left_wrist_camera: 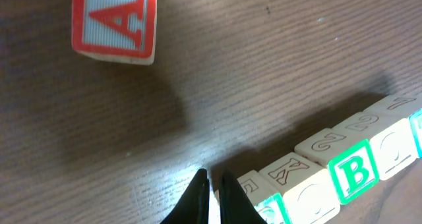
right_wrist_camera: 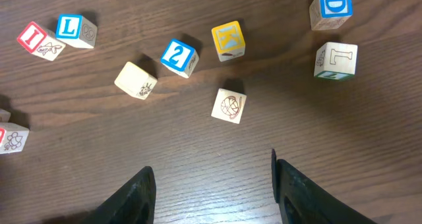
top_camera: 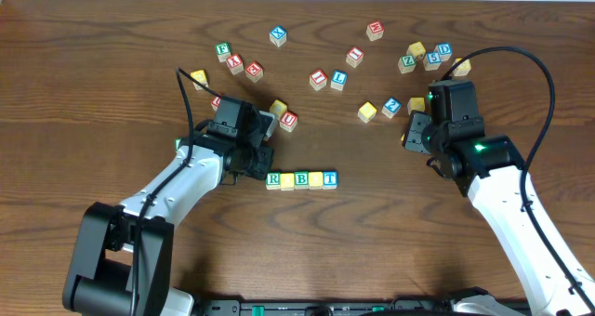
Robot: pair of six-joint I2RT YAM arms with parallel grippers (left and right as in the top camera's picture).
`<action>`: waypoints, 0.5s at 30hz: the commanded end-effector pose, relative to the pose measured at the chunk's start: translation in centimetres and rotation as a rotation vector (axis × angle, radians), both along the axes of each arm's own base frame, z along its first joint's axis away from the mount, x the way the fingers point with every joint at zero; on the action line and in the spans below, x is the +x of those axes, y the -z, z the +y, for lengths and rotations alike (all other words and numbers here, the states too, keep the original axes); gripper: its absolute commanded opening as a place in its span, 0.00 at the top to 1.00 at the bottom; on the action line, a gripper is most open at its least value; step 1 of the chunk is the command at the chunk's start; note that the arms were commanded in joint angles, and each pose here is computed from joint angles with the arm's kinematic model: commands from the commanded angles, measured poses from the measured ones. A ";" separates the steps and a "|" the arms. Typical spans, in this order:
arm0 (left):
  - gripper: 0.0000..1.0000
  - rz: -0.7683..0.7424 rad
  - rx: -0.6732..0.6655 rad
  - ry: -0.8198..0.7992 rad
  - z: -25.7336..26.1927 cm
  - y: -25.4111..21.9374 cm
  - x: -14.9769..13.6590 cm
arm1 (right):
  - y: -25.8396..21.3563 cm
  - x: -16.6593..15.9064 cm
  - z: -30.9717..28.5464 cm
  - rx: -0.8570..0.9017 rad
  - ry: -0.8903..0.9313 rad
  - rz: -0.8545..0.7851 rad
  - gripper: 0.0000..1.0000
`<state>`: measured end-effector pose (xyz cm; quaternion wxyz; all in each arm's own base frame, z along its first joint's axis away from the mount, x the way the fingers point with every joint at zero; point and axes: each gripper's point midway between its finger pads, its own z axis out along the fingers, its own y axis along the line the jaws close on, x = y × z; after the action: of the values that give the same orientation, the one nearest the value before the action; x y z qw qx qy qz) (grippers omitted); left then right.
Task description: Spell out ROBOT
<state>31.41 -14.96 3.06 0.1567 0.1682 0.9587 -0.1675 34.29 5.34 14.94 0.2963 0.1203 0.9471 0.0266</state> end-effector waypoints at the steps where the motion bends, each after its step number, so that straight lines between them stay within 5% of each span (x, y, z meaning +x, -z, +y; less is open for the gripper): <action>1: 0.92 -0.018 -0.020 0.027 -0.8 -0.3 0.5 | -1.4 0.4 -0.1 0.009 0.002 -0.038 0.48; 15: 0.92 0.007 -0.014 0.023 -0.8 0.9 0.4 | -1.4 0.4 -0.1 0.009 0.002 -0.036 0.49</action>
<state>31.59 -15.37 2.00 0.1507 0.1712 0.9585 -0.1710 34.28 5.36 14.93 0.2958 0.1200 0.9473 0.0270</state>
